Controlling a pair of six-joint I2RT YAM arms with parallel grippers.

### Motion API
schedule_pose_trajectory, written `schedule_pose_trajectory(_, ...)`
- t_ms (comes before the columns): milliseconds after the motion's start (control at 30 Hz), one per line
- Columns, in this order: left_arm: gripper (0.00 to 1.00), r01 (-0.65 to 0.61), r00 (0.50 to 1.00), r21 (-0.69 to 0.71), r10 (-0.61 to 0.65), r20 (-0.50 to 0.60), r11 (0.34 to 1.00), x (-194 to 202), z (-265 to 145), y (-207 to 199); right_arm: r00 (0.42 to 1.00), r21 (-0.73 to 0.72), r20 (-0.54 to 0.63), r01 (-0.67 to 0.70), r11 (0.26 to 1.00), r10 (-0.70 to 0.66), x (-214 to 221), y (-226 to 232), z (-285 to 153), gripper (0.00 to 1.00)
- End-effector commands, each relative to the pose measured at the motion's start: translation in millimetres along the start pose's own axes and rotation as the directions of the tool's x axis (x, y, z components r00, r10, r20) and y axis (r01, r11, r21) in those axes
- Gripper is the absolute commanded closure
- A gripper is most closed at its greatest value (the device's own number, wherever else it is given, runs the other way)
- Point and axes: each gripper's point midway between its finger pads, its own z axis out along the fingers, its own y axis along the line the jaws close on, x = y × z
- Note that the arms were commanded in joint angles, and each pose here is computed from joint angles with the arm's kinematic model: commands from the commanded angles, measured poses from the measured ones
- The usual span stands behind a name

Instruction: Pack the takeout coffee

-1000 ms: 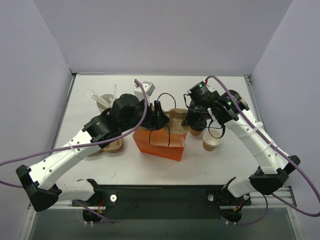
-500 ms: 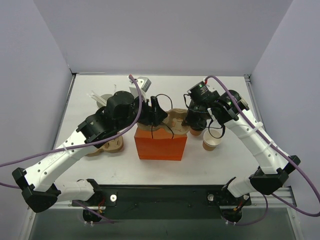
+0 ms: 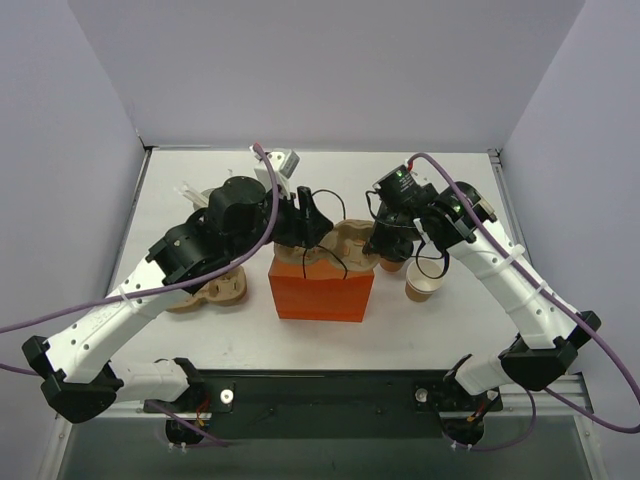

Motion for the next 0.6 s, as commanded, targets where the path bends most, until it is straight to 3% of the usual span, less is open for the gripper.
schedule_pose_trajectory(0, 0.36, 0.023, 0.999, 0.000, -0.023, -0.029, 1.000, 12.0, -1.8, -3.9, 1.000, -0.028, 0.021, -0.003, 1.000, 0.004, 0.2, -0.2, -11.5, 0.94)
schedule_pose_trajectory(567, 0.35, 0.000, 0.994, -0.081, -0.009, -0.110, 0.997, 44.5, 14.4, 8.2, 1.000, -0.052, 0.029, -0.006, 0.999, 0.008, -0.3, 4.7, -13.9, 0.94)
